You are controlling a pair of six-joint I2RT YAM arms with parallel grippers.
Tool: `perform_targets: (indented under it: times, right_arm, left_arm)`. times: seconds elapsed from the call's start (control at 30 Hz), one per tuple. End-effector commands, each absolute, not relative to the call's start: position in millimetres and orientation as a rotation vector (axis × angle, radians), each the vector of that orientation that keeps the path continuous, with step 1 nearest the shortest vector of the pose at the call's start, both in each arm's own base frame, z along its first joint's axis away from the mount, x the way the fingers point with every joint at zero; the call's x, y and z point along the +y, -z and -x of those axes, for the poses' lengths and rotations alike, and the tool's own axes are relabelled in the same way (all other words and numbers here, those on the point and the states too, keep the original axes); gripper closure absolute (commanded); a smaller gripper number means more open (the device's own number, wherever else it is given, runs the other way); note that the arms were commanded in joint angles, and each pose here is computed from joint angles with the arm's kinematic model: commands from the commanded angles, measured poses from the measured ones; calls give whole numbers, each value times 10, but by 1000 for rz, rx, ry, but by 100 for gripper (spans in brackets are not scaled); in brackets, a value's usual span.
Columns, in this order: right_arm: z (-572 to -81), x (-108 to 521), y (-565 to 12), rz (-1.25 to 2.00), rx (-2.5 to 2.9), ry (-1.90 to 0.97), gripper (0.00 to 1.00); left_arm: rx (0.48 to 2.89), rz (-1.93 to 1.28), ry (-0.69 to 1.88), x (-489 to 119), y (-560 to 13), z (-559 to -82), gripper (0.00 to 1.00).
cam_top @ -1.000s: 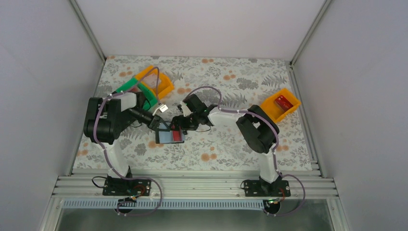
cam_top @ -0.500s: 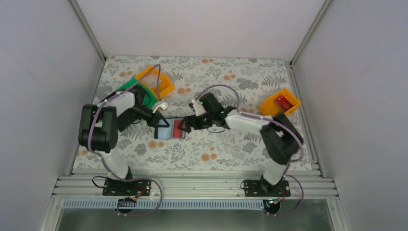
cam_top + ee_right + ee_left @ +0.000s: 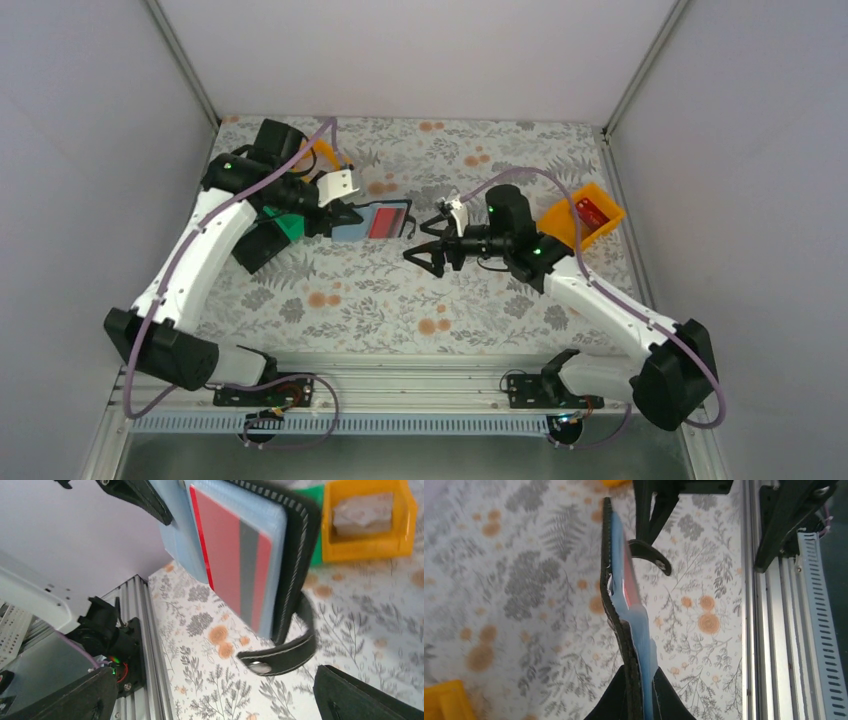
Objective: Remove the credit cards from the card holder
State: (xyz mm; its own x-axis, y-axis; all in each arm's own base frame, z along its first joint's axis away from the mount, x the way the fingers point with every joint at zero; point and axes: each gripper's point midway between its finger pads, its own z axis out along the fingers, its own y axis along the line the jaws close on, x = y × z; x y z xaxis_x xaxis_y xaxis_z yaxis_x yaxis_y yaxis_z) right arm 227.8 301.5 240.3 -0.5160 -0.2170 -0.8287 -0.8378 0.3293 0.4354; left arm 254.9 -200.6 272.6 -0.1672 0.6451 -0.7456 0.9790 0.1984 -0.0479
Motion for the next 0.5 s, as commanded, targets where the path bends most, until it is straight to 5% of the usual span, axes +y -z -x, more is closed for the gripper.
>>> perform_targets:
  times: [0.0,0.47]
  right_arm:
    - [-2201,3029,-2846,1034,1709,-1180,1]
    - [-2261,3018,-3121,1115,1632,-1077,3]
  left_arm:
    - [1848,-1535,776,-2059,-3076,-2250,98]
    - [1678,-1559,791,-2100,-3535,-1904,98]
